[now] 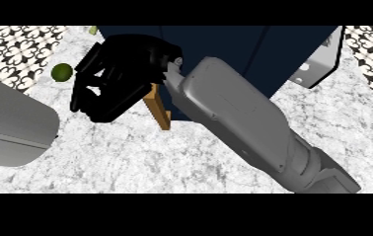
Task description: Pick up the wine, place it into the cabinet and close the cabinet
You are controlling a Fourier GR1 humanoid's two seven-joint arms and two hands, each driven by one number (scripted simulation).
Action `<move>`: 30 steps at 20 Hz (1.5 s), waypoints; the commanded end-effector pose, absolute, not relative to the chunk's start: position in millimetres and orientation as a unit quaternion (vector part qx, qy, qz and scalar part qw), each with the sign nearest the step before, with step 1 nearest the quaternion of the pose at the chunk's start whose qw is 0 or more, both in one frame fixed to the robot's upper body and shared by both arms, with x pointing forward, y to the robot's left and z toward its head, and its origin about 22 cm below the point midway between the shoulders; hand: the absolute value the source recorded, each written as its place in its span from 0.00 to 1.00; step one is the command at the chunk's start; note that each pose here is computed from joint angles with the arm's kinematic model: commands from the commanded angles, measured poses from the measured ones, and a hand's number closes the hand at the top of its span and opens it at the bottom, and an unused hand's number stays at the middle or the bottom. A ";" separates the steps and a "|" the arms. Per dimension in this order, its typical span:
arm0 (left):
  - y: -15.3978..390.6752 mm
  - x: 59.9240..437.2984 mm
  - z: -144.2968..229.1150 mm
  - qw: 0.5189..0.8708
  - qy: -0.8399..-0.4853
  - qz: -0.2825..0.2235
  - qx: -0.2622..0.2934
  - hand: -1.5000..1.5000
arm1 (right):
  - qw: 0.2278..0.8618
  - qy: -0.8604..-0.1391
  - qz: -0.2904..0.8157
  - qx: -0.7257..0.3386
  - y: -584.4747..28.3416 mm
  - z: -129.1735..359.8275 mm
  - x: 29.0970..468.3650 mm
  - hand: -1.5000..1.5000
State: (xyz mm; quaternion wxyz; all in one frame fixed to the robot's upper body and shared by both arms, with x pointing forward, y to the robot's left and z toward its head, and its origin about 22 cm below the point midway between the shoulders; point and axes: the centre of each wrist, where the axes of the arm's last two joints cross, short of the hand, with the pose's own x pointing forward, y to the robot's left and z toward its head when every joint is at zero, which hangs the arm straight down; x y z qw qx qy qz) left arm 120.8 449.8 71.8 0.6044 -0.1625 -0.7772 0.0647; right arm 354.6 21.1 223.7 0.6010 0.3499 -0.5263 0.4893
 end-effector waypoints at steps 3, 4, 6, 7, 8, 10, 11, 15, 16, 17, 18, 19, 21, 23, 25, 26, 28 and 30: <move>462.8 126.3 81.5 0.569 -0.803 0.062 -0.168 0.00 | 0.617 -0.503 0.462 0.392 16.2 201.5 387.5 1.00; 460.0 128.4 85.5 0.565 -0.806 0.067 -0.164 0.00 | 0.604 -0.503 0.457 0.416 8.8 195.8 387.4 1.00; 457.2 122.9 76.6 0.575 -0.799 0.073 -0.162 0.00 | 0.596 -0.491 0.462 0.436 14.1 209.9 389.3 1.00; 471.7 123.0 75.0 0.568 -0.806 0.076 -0.151 0.00 | 0.597 -0.504 0.456 0.426 12.4 194.3 390.2 1.00; 470.6 129.7 79.1 0.576 -0.798 0.073 -0.164 0.00 | 0.594 -0.504 0.452 0.434 12.7 205.4 392.7 1.00; 461.8 125.6 80.6 0.563 -0.809 0.069 -0.154 0.00 | 0.609 -0.507 0.432 0.430 -5.1 199.2 411.9 1.00; 466.1 117.6 71.6 0.570 -0.801 0.070 -0.169 0.00 | 0.612 -0.506 0.429 0.431 -5.9 193.3 414.2 1.00; 479.6 124.6 83.5 0.571 -0.804 0.072 -0.152 0.00 | 0.618 -0.524 0.400 0.427 -19.6 199.1 424.8 1.00; 465.7 134.0 80.7 0.565 -0.807 0.069 -0.154 0.00 | 0.620 -0.536 0.390 0.419 -21.4 202.4 426.9 1.00; 465.7 128.4 83.7 0.578 -0.799 0.065 -0.154 0.00 | 0.624 -0.538 0.387 0.414 -35.8 192.7 432.4 1.00; 462.0 126.8 79.3 0.571 -0.800 0.064 -0.170 0.00 | 0.631 -0.547 0.378 0.400 -36.0 193.8 432.7 1.00; 469.4 127.0 80.0 0.571 -0.804 0.064 -0.155 0.00 | 0.629 -0.563 0.369 0.388 -42.5 204.0 436.2 1.00; 462.6 128.1 79.1 0.581 -0.795 0.057 -0.162 0.00 | 0.636 -0.584 0.349 0.366 -48.6 201.3 437.8 1.00; 463.4 127.5 79.9 0.580 -0.798 0.054 -0.155 0.00 | 0.629 -0.613 0.331 0.344 -66.9 208.0 441.7 1.00; 465.2 131.2 85.8 0.575 -0.801 0.050 -0.158 0.00 | 0.625 -0.627 0.321 0.337 -76.7 208.7 444.1 1.00; 461.0 130.3 82.8 0.577 -0.800 0.051 -0.158 0.00 | 0.623 -0.629 0.319 0.339 -75.1 210.3 444.1 1.00; 457.0 130.6 79.8 0.580 -0.797 0.049 -0.161 0.00 | 0.621 -0.630 0.319 0.339 -79.4 204.1 444.1 1.00; 459.0 136.5 86.0 0.576 -0.801 0.039 -0.158 0.00 | 0.617 -0.632 0.322 0.341 -73.7 210.1 443.4 1.00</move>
